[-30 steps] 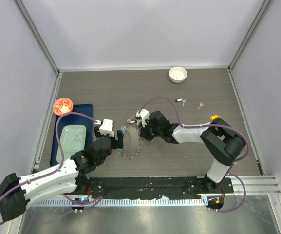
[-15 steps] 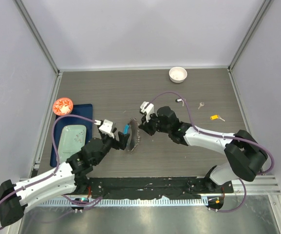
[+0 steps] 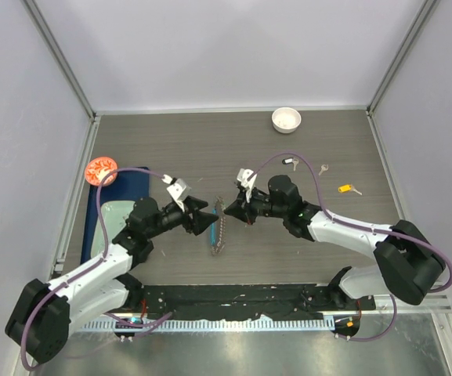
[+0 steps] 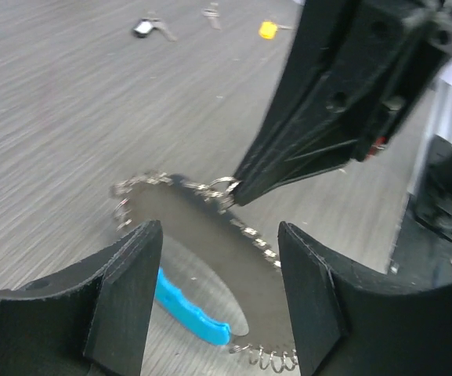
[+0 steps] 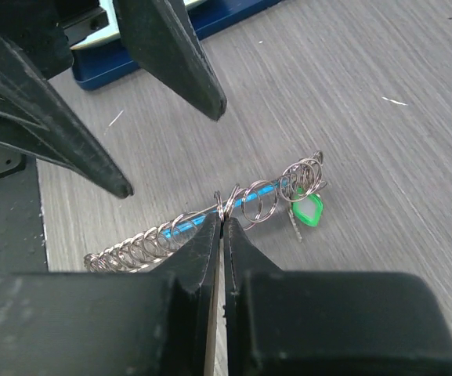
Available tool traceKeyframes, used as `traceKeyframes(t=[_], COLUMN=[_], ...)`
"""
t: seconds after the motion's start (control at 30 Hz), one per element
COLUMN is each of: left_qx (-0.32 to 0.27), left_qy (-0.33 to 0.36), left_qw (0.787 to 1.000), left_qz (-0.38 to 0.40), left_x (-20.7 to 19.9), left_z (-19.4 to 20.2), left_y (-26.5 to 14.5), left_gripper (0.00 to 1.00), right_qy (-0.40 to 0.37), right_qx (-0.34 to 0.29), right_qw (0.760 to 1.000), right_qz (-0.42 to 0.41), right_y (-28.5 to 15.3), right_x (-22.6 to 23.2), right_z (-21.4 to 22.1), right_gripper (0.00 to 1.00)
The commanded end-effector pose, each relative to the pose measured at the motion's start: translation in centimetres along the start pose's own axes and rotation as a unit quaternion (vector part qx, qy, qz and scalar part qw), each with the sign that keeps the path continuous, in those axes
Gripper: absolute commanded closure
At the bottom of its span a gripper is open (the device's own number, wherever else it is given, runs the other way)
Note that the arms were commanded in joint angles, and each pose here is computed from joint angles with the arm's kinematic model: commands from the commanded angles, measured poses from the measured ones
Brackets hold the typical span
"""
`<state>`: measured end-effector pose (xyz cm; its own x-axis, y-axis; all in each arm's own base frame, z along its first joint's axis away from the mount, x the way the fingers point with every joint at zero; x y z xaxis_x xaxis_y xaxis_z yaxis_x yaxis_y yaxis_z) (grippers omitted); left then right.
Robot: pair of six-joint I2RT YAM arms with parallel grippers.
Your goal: Put the keys on the keyring
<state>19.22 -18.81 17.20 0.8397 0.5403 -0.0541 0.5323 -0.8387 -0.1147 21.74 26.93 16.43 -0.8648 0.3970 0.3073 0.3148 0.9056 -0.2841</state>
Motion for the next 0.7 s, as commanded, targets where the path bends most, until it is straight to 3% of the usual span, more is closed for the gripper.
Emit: traceKeyframes(t=[0.0,0.1,0.33,0.67], left_qx=[-0.056,-0.055,-0.051,-0.038], left_qy=[0.059,0.086,0.134,0.132], left_qw=[0.989,0.986,0.979,0.974], left_qz=[0.124,0.134,0.144,0.181], left_x=[-1.7,-1.7,-1.7,-1.9], left_z=[-3.8,-3.4,-2.1,-1.4], left_y=[0.5,0.5,0.1,0.9], left_gripper=[0.36,0.37,0.49,0.66], right_qy=[-0.028,-0.029,-0.042,-0.049], right_qx=[-0.070,-0.070,-0.078,-0.083], right_qw=[0.996,0.995,0.993,0.991], right_qz=[-0.055,-0.068,-0.076,-0.093], right_y=[-0.7,-0.7,-1.1,-1.4], right_x=[1.4,1.6,2.0,2.5], right_z=[-3.4,-3.3,-3.6,-3.6], right_gripper=[0.99,0.99,0.99,0.99])
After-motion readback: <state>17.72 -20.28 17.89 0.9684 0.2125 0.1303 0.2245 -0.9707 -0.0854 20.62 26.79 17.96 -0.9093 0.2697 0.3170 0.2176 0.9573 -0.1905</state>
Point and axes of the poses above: each gripper's point midway between its finger pads, its own y axis out along the fingers, its own x axis along the line the jaws close on, z = x × y, the point moved 6 cm from there along -y, back along the fingers, and after that the axes turned 12 degrees about y, right-handed, at the moved point
